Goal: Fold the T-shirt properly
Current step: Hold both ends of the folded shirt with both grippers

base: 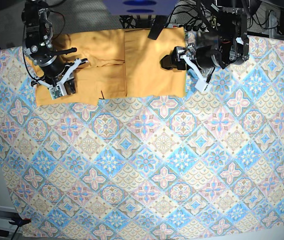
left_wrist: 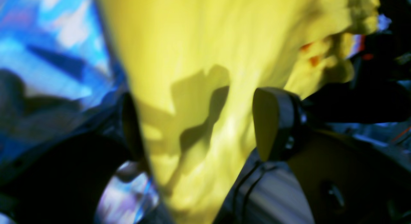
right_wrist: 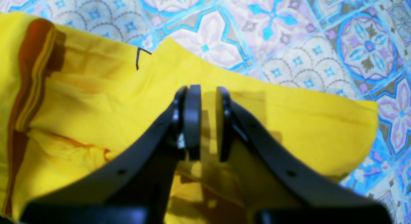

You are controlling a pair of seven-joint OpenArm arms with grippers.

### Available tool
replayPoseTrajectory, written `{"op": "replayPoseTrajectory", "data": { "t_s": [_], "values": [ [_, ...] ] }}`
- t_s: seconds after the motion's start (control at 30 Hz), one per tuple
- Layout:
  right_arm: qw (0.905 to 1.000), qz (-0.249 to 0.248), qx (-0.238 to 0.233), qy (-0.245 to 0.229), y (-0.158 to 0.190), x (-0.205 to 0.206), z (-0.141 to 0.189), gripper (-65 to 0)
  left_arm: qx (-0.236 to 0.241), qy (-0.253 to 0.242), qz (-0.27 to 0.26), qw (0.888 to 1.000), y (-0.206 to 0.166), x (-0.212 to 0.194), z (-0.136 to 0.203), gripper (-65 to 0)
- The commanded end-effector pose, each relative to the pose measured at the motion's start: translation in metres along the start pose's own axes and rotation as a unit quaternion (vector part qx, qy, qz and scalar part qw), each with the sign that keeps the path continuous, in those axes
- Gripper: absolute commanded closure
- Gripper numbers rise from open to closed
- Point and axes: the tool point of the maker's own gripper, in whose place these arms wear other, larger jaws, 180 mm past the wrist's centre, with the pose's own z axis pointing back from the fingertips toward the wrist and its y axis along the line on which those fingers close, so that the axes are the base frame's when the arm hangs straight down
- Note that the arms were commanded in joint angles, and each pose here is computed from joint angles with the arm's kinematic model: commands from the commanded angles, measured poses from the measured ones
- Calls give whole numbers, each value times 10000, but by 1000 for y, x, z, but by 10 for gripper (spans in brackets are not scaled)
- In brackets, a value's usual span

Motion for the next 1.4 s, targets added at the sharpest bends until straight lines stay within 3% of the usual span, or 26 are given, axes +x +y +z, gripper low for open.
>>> {"op": "replayPoseTrajectory", "data": {
  "t_s": [0.0,0.27,0.33,0.4,0.53,0.63,0.8,1.0,1.37],
  "values": [
    [9998,61,-41,-190,-5,11,2,-82,-84,-56,36,9999,-2,3,-1,-475],
    [9998,60,-48,-191,-5,11,2,-82,-93,8,177,9998,1,-2,-6,-473],
    [9998,61,-41,-190,-5,11,2,-82,-103,-21,142,9998,0,2,-6,-442],
    [9998,61,-41,-190,-5,11,2,-82,-107,-44,122,9999,0,5,-7,-352],
    [9998,61,-41,-190,-5,11,2,-82,-128,-96,87,9998,-1,11,-7,-108],
    [9998,57,-63,-192,-7,11,3,-82,-134,-153,55,9998,-2,17,-6,-1],
    [9998,54,-78,-194,-8,11,3,-82,-272,-401,80,9988,-7,35,-1,0],
    [9997,53,-93,-210,-9,12,3,-82,-121,-841,228,9961,10,60,18,0],
    [9969,-110,-763,-180,-60,8,17,-85,244,-1045,234,9940,38,71,45,0]
  ]
}}
